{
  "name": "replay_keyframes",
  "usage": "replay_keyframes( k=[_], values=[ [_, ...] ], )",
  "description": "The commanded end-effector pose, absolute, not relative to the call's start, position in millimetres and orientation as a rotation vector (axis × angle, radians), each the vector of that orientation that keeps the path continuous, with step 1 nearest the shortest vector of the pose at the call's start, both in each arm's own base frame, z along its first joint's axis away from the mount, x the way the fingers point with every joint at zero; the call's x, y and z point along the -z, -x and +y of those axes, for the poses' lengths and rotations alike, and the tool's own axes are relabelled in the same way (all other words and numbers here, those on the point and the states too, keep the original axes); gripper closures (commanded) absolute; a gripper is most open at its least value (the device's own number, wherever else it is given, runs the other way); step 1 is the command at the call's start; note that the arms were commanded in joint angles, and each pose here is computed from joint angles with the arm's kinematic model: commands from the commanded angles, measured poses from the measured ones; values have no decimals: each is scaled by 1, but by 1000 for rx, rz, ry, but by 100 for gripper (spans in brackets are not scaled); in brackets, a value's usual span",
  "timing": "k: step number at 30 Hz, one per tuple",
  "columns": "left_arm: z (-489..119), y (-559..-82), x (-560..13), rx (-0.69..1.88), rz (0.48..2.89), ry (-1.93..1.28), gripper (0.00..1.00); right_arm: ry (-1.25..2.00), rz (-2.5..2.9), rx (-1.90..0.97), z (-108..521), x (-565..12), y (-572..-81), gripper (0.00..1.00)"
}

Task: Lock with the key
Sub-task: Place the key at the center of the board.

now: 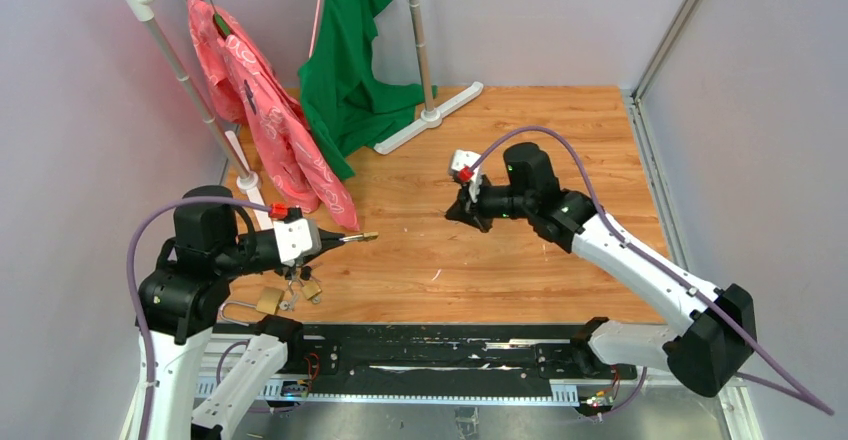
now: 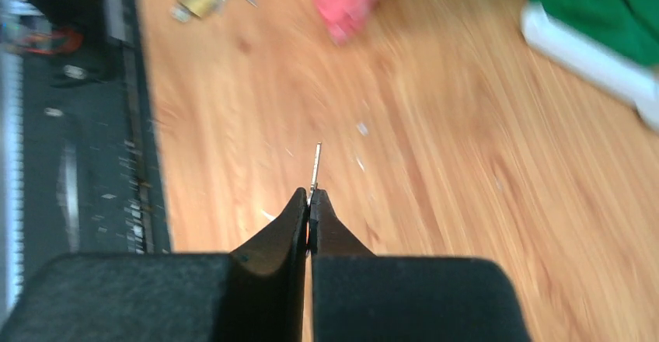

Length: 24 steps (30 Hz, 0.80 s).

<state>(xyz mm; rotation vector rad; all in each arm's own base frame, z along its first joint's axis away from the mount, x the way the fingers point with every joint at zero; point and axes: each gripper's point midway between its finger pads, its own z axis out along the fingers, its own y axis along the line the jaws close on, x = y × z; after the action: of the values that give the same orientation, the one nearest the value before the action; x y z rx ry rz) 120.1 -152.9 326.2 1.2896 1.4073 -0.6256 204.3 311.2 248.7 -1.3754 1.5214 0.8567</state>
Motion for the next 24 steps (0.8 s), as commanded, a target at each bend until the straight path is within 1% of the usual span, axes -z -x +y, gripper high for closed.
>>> replay_keyframes(
  k=[1, 4, 6, 7, 9, 11, 15, 17, 20, 24],
  values=[
    [-143, -122, -323, 509, 1398, -1358, 100, 1207, 1581, -705, 273, -235, -245, 100],
    [-148, -115, -320, 566, 1381, -1368, 100, 914, 1791, -570, 241, -225, -287, 100],
    [-151, -110, -318, 606, 1374, -1369, 100, 644, 2015, -515, 205, -199, -318, 100],
    [-152, -109, -317, 620, 1374, -1368, 100, 466, 2126, -542, 179, -184, -333, 100],
    [-152, -107, -315, 631, 1380, -1362, 100, 176, 2305, -649, 145, -150, -342, 100],
    [-152, -105, -315, 631, 1382, -1358, 100, -23, 2406, -756, 123, -124, -346, 100],
    [-153, -102, -317, 645, 1373, -1353, 100, -162, 2531, -865, 110, -83, -346, 100],
    [-153, -101, -318, 648, 1375, -1350, 100, -188, 2575, -858, 109, -67, -344, 100],
    [-153, -100, -318, 651, 1374, -1349, 100, -288, 2608, -814, 90, -49, -344, 100],
    [-154, -100, -318, 661, 1372, -1350, 100, -355, 2623, -788, 79, -34, -340, 100]
  ],
)
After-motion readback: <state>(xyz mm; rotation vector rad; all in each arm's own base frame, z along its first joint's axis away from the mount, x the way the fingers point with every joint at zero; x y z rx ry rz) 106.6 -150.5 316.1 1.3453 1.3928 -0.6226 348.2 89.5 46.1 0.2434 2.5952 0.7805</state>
